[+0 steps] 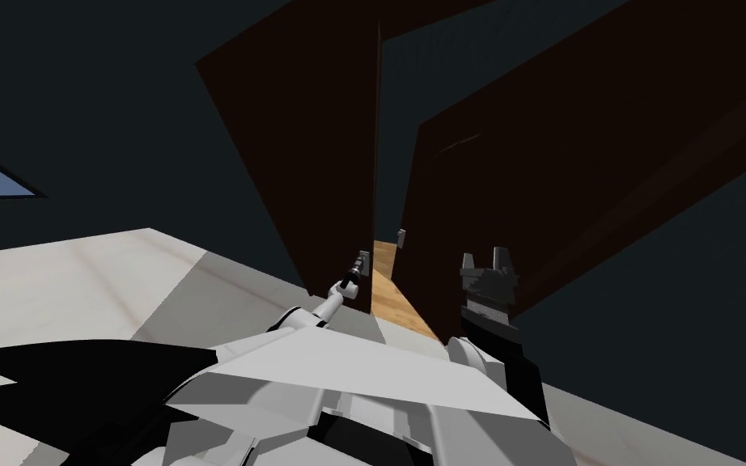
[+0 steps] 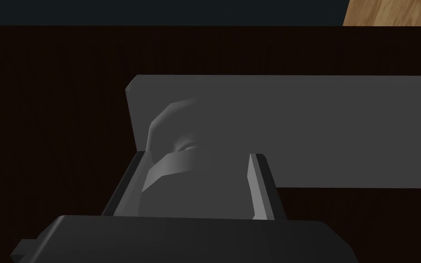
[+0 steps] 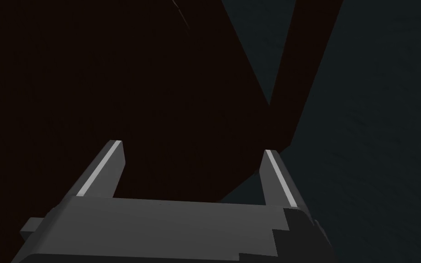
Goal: Push the door open
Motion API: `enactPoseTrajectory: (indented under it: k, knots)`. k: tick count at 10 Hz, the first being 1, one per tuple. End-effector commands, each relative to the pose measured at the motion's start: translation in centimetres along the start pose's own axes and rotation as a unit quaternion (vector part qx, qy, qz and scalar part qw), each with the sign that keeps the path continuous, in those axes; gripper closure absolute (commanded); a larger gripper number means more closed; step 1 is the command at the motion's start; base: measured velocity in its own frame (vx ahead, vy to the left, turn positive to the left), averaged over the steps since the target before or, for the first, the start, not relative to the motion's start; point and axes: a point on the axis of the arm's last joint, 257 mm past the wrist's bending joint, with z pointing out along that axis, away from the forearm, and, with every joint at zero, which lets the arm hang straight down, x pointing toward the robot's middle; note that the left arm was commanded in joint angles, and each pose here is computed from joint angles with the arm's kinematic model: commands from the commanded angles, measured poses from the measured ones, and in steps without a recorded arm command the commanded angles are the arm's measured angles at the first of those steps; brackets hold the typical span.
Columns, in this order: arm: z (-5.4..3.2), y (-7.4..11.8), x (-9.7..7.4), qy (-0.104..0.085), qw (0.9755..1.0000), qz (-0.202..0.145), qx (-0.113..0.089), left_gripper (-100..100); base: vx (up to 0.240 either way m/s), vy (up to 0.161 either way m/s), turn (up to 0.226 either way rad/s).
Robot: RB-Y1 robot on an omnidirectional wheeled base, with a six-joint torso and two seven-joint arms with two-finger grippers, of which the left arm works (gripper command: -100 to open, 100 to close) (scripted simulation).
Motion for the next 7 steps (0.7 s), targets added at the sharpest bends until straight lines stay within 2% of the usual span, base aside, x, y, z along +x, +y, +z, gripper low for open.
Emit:
enactPoseTrajectory:
  k: [1, 3, 4, 7]
  knots:
    - [0.62, -1.4, -1.9, -0.017, 0.9997, 0.008, 0.017, 100, 0.119, -0.001, -0.044]
    - [0.68, -1.7, -3.2, -0.032, 0.9992, 0.011, 0.021, 100, 0.098, -0.015, -0.043]
    - [0.68, -1.7, -3.2, -0.032, 0.9992, 0.011, 0.021, 100, 0.069, -0.014, 0.001]
    - [0.72, -2.1, -5.2, -0.056, 0.9979, 0.016, 0.027, 100, 0.067, 0.001, -0.035]
